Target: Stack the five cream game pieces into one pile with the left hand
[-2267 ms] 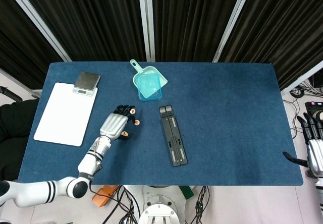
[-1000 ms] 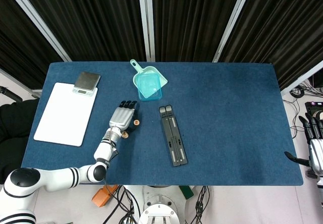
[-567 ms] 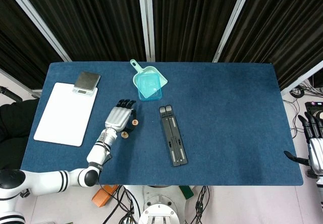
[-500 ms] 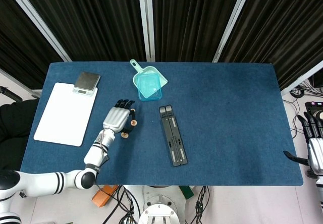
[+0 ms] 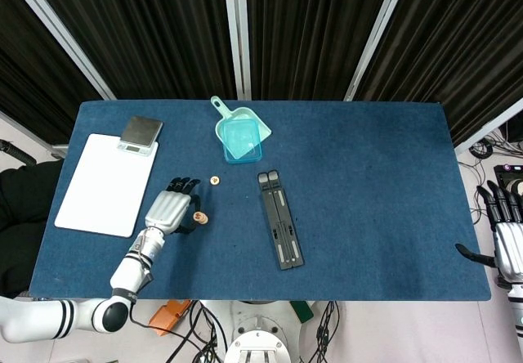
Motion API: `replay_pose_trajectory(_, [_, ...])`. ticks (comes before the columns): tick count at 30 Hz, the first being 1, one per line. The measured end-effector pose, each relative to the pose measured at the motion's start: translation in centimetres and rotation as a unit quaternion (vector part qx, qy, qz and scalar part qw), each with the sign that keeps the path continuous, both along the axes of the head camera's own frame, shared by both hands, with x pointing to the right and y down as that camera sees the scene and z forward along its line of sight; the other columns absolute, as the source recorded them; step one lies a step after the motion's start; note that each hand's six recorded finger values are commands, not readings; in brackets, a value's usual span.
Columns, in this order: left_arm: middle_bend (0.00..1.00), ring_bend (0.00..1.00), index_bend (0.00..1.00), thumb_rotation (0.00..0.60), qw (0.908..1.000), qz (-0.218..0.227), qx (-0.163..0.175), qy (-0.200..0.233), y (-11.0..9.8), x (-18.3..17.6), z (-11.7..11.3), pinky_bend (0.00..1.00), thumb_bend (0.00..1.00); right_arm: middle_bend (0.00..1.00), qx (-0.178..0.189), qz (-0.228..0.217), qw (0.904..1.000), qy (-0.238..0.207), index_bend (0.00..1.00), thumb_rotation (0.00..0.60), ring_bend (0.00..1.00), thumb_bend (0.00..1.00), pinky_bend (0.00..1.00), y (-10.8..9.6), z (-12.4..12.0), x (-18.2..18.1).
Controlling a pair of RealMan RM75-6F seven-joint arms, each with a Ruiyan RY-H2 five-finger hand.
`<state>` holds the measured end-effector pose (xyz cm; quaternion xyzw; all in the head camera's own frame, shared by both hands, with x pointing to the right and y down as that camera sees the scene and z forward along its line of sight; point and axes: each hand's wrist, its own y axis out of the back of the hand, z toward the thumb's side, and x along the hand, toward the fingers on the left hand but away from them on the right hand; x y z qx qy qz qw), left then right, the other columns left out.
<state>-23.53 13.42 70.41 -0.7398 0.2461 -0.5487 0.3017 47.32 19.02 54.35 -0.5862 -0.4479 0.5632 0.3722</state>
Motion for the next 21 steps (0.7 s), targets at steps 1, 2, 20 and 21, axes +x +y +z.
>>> replay_pose_trajectory(1, [0.07, 0.00, 0.55, 0.600, 1.0000, -0.001, 0.001, 0.001, -0.07, 0.04, 0.01, 0.00, 0.35, 0.00, 0.000, 0.000, 1.0000, 0.000, 0.00, 0.600, 0.00, 0.05, 0.00, 0.00, -0.03, -0.05])
replay_pose_trajectory(2, [0.07, 0.00, 0.55, 0.600, 1.0000, -0.001, 0.002, 0.001, -0.14, 0.08, 0.02, 0.00, 0.35, 0.00, 0.001, 0.000, 1.0000, 0.000, 0.00, 0.600, 0.00, 0.05, 0.00, 0.01, -0.06, -0.07])
replay_pose_trajectory(20, [0.07, 0.00, 0.53, 0.600, 1.0000, 0.004, -0.005, -0.007, -0.36, 0.78, 0.92, 0.00, 0.33, 0.00, -0.001, 0.003, 1.0000, 0.002, 0.00, 0.600, 0.00, 0.05, 0.00, 0.04, -0.03, 0.06])
replay_pose_trajectory(21, [0.07, 0.00, 0.53, 0.600, 0.9999, 0.004, -0.005, -0.008, -0.40, 0.77, 0.92, 0.00, 0.33, 0.00, -0.001, 0.003, 1.0000, 0.002, 0.00, 0.600, 0.00, 0.05, 0.00, 0.04, -0.02, 0.05])
